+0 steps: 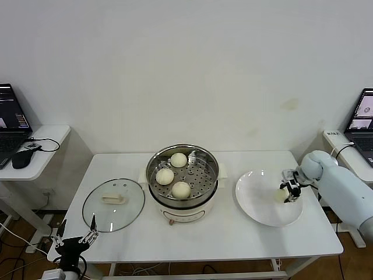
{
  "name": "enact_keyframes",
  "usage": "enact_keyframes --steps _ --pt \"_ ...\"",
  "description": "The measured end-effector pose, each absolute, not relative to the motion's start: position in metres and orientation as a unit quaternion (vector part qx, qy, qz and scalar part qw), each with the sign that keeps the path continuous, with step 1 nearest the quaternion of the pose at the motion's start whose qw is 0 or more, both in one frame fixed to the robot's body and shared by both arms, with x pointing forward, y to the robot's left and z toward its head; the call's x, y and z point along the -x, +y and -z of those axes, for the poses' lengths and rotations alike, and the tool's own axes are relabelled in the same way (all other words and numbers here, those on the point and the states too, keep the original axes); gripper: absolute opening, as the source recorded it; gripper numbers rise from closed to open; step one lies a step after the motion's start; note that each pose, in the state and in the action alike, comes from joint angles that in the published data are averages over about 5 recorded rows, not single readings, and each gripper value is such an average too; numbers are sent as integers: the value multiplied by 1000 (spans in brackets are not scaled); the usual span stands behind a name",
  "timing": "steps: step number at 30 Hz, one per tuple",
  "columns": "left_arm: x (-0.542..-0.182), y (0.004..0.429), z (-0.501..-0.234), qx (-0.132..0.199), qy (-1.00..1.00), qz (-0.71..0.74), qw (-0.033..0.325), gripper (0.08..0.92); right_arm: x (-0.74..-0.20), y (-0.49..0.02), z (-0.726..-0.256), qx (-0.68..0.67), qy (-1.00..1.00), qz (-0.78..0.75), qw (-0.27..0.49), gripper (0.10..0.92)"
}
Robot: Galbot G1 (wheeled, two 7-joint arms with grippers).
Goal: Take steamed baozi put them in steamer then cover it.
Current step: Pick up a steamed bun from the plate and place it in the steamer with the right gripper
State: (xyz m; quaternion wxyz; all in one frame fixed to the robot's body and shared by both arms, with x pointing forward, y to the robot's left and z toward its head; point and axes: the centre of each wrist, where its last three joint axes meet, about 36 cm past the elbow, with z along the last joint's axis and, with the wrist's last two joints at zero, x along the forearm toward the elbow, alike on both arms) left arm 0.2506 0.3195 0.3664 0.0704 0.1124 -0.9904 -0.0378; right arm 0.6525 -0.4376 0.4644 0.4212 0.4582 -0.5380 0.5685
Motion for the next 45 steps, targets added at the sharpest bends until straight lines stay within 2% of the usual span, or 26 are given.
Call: enact_keyframes --steps 6,12,22,28,36,45 --pt "-250 319 -369 -113 -991 37 67 823 -654 -431 -494 -458 -541 -573 411 572" --pt "-251 321 -374 -115 -991 39 64 823 -657 -411 -546 -457 -546 -585 388 579" --pt "-254 319 -376 -112 -991 35 60 823 -663 -335 -643 -476 -567 -591 320 593" --pt "-255 318 -376 -110 -992 35 59 823 -663 -280 -685 -492 -577 -586 288 601" --pt "-256 317 -379 -108 -992 34 55 823 -664 -209 -698 -514 -587 -560 277 602" --pt "-256 321 -380 -114 -992 32 53 823 -668 -144 -672 -520 -582 -550 297 602"
